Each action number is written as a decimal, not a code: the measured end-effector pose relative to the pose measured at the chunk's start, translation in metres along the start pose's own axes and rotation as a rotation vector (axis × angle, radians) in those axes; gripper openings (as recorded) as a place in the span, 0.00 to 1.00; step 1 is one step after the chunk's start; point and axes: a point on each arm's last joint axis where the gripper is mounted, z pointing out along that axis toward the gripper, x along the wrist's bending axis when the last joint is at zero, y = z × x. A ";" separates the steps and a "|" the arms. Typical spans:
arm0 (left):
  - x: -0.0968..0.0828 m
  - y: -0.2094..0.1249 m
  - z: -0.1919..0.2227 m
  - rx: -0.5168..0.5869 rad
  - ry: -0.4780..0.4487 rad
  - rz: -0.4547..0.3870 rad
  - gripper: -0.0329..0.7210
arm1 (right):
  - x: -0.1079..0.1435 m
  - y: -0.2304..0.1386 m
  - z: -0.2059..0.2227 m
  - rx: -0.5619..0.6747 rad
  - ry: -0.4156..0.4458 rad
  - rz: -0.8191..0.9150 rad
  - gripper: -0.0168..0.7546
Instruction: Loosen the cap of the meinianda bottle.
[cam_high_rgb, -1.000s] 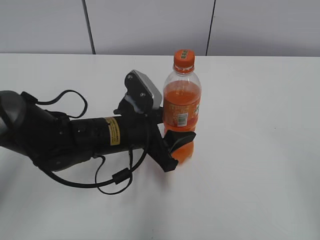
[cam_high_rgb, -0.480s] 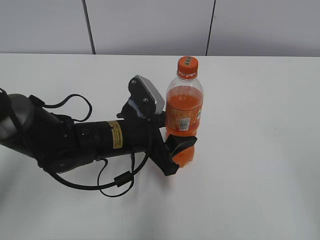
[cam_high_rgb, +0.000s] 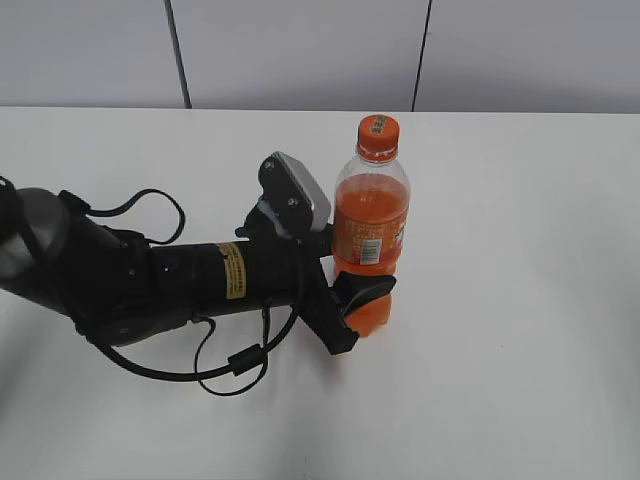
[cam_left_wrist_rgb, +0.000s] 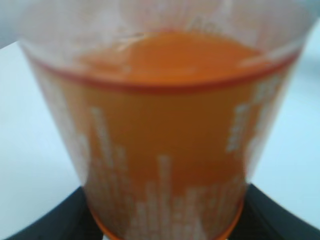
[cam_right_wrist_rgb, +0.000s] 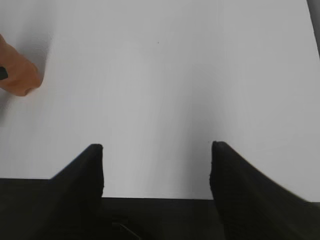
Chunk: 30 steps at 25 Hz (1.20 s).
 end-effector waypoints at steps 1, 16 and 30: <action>0.000 0.000 0.000 0.000 -0.001 0.001 0.58 | -0.001 0.009 -0.001 0.006 0.001 0.004 0.67; -0.001 0.000 0.000 0.001 -0.008 0.006 0.58 | 0.008 0.117 0.039 0.153 -0.018 -0.148 0.67; -0.001 -0.001 0.000 0.011 -0.006 0.006 0.58 | 0.063 0.182 0.102 0.240 0.252 -0.082 0.66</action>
